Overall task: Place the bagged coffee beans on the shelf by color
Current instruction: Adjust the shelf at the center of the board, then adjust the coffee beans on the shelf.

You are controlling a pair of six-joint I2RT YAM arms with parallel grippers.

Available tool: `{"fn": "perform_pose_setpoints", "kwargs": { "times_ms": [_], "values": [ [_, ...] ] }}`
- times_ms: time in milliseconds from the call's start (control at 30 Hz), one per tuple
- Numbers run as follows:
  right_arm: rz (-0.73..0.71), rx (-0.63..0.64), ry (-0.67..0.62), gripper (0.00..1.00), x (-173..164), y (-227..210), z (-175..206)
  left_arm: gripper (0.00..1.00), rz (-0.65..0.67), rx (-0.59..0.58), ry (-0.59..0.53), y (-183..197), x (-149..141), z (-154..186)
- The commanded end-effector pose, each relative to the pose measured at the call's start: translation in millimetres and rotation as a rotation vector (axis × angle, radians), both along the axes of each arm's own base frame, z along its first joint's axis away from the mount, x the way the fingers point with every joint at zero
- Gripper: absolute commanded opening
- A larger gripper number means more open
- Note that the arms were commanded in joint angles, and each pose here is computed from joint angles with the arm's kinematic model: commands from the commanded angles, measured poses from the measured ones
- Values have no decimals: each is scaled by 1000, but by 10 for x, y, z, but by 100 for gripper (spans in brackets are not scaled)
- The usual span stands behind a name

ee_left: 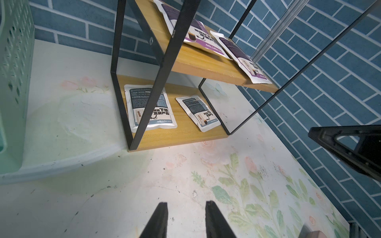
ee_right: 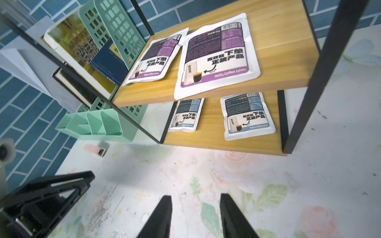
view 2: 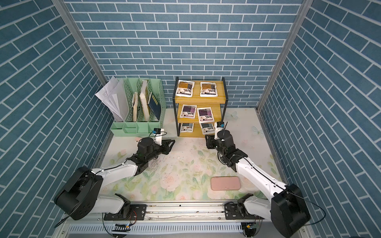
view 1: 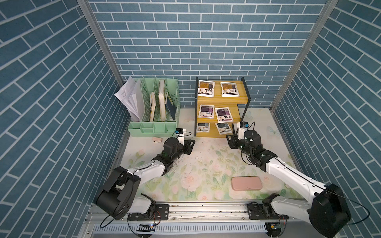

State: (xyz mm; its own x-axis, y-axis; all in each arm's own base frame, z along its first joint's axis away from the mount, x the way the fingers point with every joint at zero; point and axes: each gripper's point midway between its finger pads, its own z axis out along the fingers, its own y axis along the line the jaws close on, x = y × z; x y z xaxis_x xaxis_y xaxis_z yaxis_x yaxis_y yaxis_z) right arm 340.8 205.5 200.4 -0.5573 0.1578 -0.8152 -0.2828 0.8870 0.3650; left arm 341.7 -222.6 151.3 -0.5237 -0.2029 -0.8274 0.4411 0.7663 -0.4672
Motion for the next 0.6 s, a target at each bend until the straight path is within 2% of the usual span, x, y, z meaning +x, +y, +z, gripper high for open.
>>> {"fn": "perform_pose_setpoints", "kwargs": {
  "times_ms": [0,67,200,367,567],
  "values": [
    [-92,-63,-21,33,331,-11,119,36,12,10,-29,57,-8,58],
    [-81,-62,-13,30,482,109,159,36,22,9,-41,81,-12,105],
    [-89,-70,0,27,710,285,145,36,43,41,-27,184,-97,-16],
    [-102,-76,30,22,880,395,36,36,49,66,-26,235,-128,-67],
    [-105,-77,45,26,916,456,3,36,51,81,-25,269,-116,-82]
  ]
}}
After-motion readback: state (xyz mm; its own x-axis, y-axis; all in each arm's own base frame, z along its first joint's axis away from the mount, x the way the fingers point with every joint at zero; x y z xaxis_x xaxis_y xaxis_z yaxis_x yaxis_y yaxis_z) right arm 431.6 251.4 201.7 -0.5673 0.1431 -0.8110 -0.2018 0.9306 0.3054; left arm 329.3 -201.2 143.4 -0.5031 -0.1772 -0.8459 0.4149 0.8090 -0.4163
